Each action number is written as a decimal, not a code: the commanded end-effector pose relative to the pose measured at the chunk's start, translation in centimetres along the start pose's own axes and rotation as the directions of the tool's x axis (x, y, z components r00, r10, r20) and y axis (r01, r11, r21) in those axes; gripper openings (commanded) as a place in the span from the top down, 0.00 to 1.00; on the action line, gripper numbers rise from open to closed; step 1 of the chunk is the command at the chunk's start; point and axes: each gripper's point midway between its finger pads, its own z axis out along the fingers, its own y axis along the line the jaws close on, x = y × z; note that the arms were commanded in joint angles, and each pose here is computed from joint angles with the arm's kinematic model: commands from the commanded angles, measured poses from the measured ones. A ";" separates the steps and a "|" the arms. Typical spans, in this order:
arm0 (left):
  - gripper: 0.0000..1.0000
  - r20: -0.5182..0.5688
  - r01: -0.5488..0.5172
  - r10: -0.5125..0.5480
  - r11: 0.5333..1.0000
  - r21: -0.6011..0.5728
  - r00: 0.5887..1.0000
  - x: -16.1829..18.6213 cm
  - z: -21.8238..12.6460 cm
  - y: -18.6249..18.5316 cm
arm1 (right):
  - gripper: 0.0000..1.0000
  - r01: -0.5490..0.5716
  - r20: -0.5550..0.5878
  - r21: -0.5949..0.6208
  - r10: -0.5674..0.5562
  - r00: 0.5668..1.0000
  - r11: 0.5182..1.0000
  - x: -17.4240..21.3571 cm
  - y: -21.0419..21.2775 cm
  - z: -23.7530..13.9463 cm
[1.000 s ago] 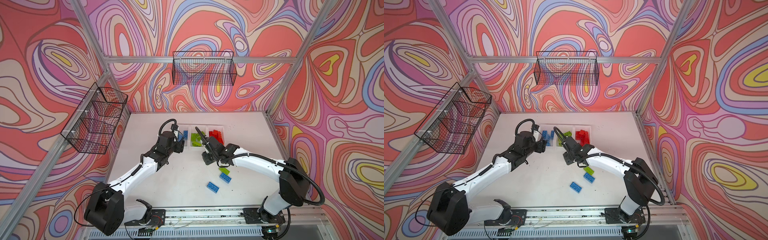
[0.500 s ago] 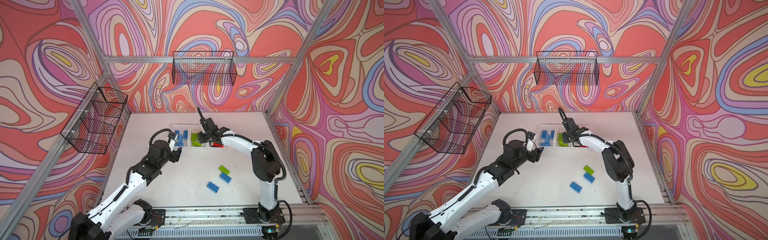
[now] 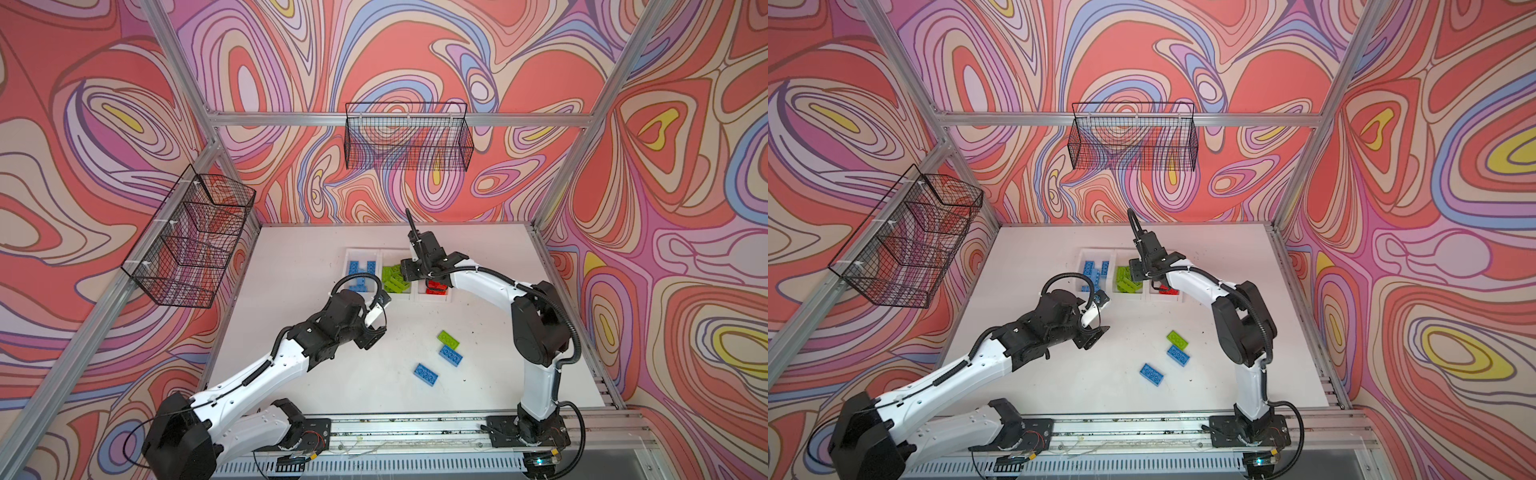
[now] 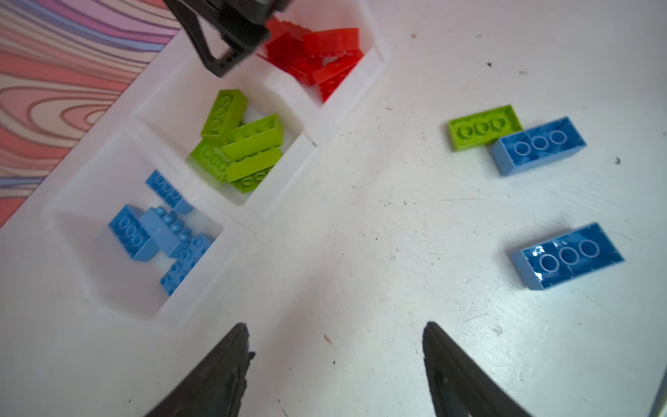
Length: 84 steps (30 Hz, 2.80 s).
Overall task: Sort the legos into containers by color
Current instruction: 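Grasp a blue brick with the left gripper and lift it toward the bins, then drop the blue brick into the blue bin while right gripper lowers to a blue brick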
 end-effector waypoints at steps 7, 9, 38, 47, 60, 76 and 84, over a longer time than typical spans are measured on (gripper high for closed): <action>0.19 -0.006 -0.423 0.442 0.861 0.282 0.897 -1.2 3.8 -9.2 | 0.35 -0.121 0.116 0.109 0.109 0.987 0.987 0.6 -7.1 -7.1; 0.19 0.002 -0.464 0.493 0.819 0.338 0.870 -0.9 4.4 -10.9 | 0.35 -0.137 0.109 0.122 0.123 0.986 0.983 1.7 -8.0 -7.6; 0.40 -0.003 -0.544 0.654 0.632 0.552 0.757 3.0 9.7 -17.7 | 0.35 -0.181 0.082 0.195 0.168 0.982 0.964 5.3 -11.6 -9.7; 0.69 -0.010 -0.536 0.596 0.729 0.425 0.803 1.4 8.9 -15.8 | 0.35 -0.186 0.052 0.201 0.179 0.983 0.962 6.4 -11.8 -9.2; 0.73 0.114 0.257 -0.271 0.958 0.124 0.956 -4.4 4.7 2.2 | 0.36 -0.257 -0.032 0.062 0.260 0.965 0.964 9.7 -9.5 -7.7; 0.56 0.102 0.774 -0.786 0.563 -0.291 0.610 0.0 8.7 20.7 | 0.36 -0.327 -0.096 -0.015 0.324 0.941 0.945 13.8 -8.2 -8.3; 0.36 0.111 0.748 -0.767 0.565 -0.348 0.631 -0.5 8.2 22.1 | 0.33 -0.327 -0.165 0.042 0.329 0.930 0.944 16.8 -8.9 -9.2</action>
